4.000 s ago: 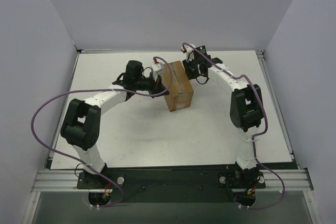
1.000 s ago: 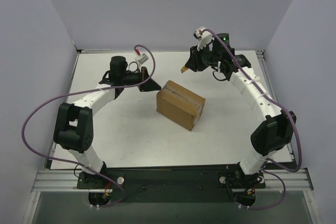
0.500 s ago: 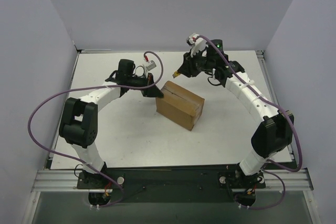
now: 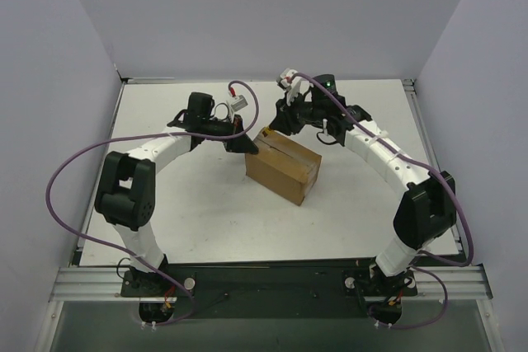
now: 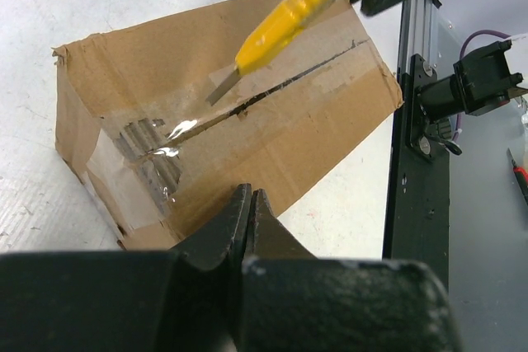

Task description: Unpack the express box

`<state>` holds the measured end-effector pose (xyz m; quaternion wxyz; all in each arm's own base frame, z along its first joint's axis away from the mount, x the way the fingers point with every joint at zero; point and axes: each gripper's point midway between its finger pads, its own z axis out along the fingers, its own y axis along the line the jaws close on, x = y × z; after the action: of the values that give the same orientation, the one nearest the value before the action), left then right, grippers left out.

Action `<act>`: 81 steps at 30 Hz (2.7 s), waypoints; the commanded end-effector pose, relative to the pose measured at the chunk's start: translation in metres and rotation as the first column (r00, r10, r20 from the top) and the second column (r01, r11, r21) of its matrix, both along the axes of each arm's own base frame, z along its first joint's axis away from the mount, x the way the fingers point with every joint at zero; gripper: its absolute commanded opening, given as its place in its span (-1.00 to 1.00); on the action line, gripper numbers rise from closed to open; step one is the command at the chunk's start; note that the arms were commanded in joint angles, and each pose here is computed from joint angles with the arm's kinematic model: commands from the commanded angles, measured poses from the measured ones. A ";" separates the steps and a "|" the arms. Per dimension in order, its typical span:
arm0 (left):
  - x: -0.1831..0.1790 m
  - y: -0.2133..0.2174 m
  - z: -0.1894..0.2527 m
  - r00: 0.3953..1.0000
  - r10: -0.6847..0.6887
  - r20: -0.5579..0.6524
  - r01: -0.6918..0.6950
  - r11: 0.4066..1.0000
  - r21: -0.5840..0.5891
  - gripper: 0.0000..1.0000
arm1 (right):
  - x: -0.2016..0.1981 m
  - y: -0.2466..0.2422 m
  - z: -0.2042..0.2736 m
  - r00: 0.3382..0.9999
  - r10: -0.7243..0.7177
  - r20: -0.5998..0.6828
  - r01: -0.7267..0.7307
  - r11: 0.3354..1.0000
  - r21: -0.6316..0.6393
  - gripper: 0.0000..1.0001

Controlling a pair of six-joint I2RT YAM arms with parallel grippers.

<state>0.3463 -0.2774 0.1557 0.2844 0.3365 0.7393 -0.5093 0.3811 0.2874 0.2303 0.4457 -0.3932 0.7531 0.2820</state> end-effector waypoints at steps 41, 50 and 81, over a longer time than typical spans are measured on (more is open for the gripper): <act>0.015 -0.002 -0.006 1.000 0.007 0.000 -0.007 1.000 0.001 -1.00 | -0.006 0.027 -0.008 0.987 0.060 0.148 -0.055 0.998 -0.038 -1.00; 0.017 -0.001 -0.007 1.000 0.009 0.000 -0.009 1.000 -0.002 -1.00 | -0.006 0.025 -0.007 0.982 0.042 0.185 -0.031 0.998 -0.061 -1.00; 0.023 -0.012 0.007 0.998 0.047 -0.039 -0.049 0.998 -0.050 -1.00 | -0.024 -0.019 -0.020 0.986 -0.138 0.095 0.158 0.954 -0.254 -1.00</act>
<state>0.3551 -0.2857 0.1555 0.2708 0.3123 0.7391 -0.5319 0.3638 0.2819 0.2013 0.4448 -0.4142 0.7797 0.1505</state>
